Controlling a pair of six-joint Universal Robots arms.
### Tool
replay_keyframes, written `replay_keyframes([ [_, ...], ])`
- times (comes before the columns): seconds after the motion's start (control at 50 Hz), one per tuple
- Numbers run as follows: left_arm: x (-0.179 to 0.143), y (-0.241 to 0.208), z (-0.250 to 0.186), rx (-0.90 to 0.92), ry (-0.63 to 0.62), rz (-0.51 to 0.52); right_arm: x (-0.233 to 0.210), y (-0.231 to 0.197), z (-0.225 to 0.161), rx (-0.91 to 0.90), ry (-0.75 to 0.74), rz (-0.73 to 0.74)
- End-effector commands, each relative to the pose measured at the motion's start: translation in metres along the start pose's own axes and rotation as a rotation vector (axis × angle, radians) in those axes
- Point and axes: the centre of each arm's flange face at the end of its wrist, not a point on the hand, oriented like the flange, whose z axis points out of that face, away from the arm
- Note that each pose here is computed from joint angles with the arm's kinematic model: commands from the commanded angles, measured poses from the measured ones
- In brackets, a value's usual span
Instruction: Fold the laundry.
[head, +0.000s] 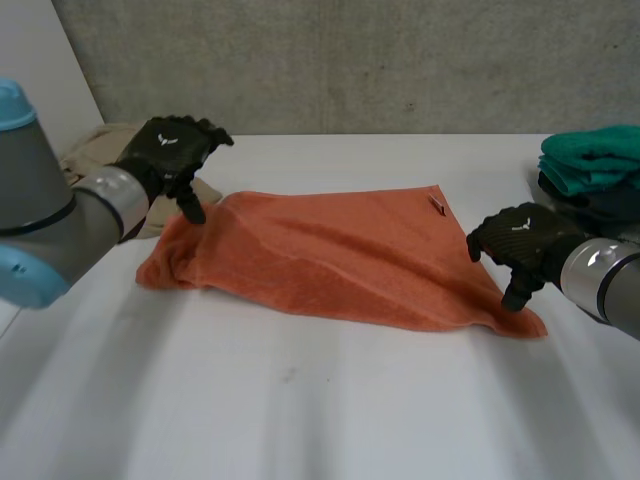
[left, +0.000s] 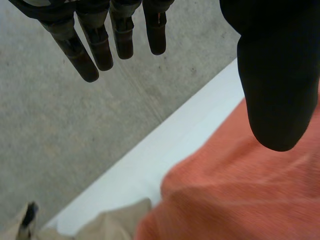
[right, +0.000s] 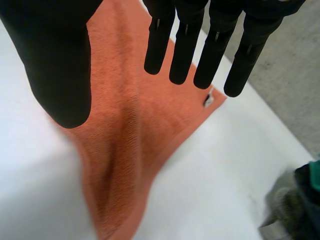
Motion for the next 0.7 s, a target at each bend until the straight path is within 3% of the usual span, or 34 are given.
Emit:
replay_keyframes([
  [0.02,-0.005,0.011,0.046,0.012,0.028,0.104,-0.015,0.019,-0.003,-0.053,-0.05,0.027],
  [0.34,0.006,0.1,0.105,-0.064,0.112,0.286,-0.013,0.06,0.005,-0.076,-0.03,0.032],
  [0.56,0.004,0.146,0.114,-0.129,0.102,0.317,-0.013,0.067,0.012,-0.091,-0.036,0.039],
  [0.64,0.001,0.137,0.115,-0.129,0.045,0.35,-0.012,0.067,0.014,-0.087,-0.028,0.035],
  [0.7,-0.012,0.112,0.111,-0.122,-0.082,0.368,-0.011,0.067,0.014,-0.084,-0.023,0.037],
])
